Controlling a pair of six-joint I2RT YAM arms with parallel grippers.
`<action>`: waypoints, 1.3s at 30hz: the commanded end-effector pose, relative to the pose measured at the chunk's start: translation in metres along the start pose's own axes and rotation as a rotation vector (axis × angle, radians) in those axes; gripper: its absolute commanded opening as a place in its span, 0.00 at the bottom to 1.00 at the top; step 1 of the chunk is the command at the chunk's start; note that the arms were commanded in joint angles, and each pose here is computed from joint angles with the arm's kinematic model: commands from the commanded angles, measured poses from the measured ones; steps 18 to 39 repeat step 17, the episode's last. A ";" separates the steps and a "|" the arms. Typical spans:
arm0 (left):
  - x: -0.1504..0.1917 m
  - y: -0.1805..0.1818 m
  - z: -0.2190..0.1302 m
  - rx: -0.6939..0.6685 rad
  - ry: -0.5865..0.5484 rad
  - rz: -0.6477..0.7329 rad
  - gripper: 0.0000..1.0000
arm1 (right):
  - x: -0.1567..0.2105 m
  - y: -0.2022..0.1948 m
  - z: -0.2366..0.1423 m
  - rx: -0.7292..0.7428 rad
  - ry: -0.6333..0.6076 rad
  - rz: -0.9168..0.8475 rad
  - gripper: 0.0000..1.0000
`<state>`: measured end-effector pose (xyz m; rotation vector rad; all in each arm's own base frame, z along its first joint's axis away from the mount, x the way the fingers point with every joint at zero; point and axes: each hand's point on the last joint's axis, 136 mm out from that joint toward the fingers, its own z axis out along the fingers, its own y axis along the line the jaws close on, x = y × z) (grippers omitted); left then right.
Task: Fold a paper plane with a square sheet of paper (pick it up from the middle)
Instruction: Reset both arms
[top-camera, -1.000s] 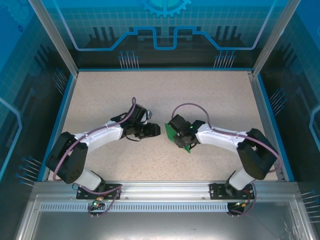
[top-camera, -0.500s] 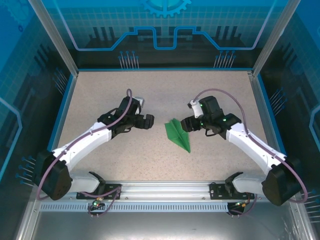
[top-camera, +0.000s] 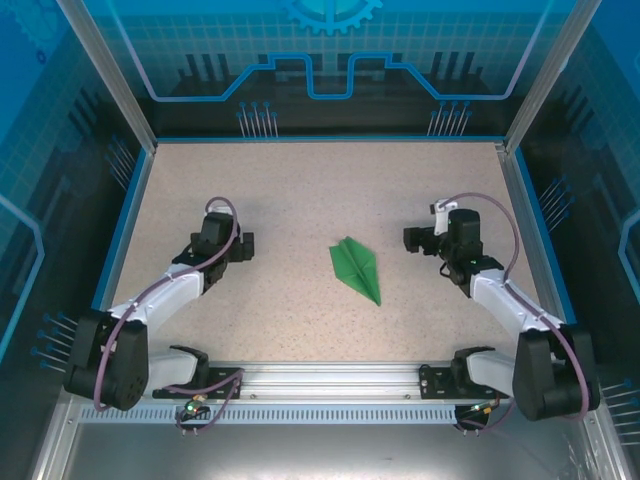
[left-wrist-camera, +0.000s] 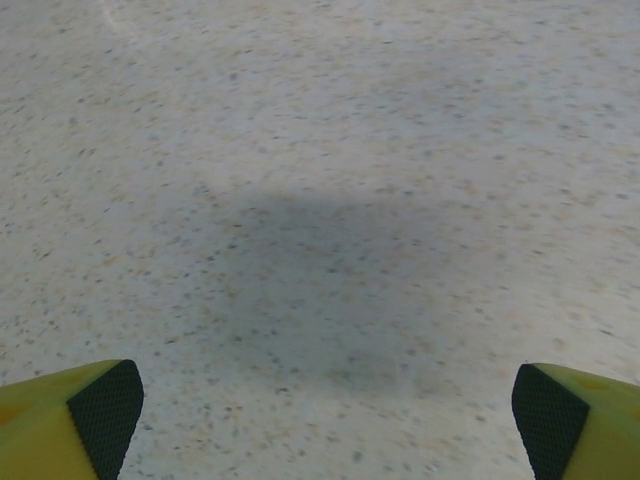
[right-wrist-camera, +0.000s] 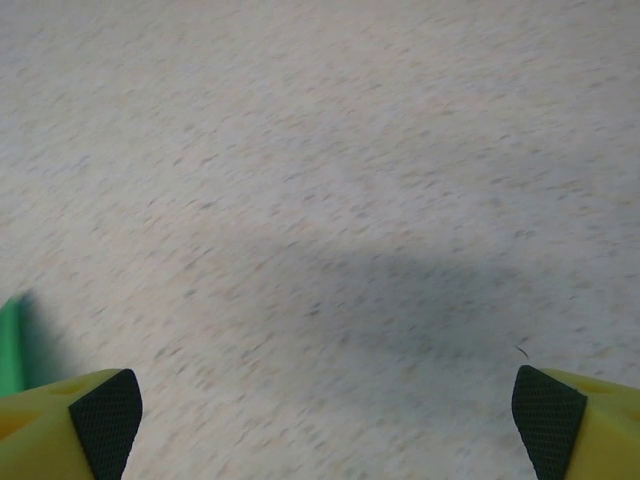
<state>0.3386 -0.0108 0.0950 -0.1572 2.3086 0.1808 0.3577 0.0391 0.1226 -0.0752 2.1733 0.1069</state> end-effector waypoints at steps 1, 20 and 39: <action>-0.020 0.012 0.008 -0.017 -0.126 -0.045 0.99 | -0.017 -0.026 0.017 0.065 -0.112 0.046 0.99; -0.038 0.002 0.042 0.034 -0.169 -0.014 0.99 | -0.012 -0.035 0.040 0.043 -0.132 0.010 0.99; -0.038 0.002 0.042 0.034 -0.169 -0.014 0.99 | -0.012 -0.035 0.040 0.043 -0.132 0.010 0.99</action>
